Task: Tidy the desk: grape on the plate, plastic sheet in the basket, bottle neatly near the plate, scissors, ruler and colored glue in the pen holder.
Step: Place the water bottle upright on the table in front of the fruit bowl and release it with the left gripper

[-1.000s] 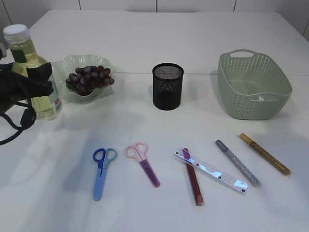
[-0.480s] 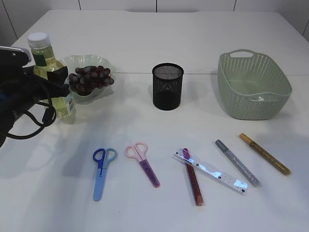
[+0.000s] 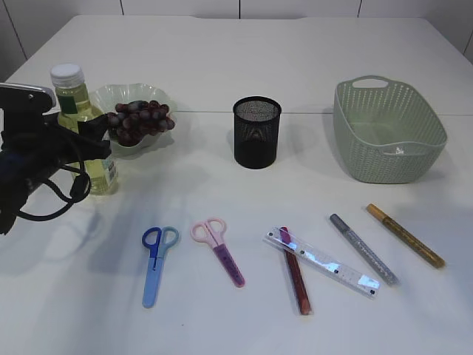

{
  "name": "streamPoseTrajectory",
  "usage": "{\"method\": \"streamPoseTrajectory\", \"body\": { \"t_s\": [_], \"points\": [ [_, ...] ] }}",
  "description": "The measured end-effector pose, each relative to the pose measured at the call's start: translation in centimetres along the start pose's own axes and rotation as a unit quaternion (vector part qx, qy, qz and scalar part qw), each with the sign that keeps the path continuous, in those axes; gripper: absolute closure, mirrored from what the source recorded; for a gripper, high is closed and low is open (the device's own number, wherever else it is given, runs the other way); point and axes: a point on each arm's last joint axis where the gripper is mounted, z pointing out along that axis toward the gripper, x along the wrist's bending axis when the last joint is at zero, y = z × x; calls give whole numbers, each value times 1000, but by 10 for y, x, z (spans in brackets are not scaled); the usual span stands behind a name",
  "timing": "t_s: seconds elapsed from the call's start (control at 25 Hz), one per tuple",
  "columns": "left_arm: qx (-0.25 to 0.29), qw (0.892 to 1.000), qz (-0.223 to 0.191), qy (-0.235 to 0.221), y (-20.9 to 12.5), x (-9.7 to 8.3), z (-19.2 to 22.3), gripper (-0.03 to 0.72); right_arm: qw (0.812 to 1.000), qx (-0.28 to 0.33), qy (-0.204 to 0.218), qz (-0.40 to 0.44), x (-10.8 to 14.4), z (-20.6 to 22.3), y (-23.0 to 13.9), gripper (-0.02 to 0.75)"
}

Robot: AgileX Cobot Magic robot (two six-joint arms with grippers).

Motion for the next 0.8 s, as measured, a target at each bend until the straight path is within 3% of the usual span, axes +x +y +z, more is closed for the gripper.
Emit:
{"method": "streamPoseTrajectory", "body": {
  "t_s": [0.8],
  "points": [
    [-6,1000,1,-1,-14,0,4,248,1000,1,-1,0,0,0,0,181]
  ]
}}
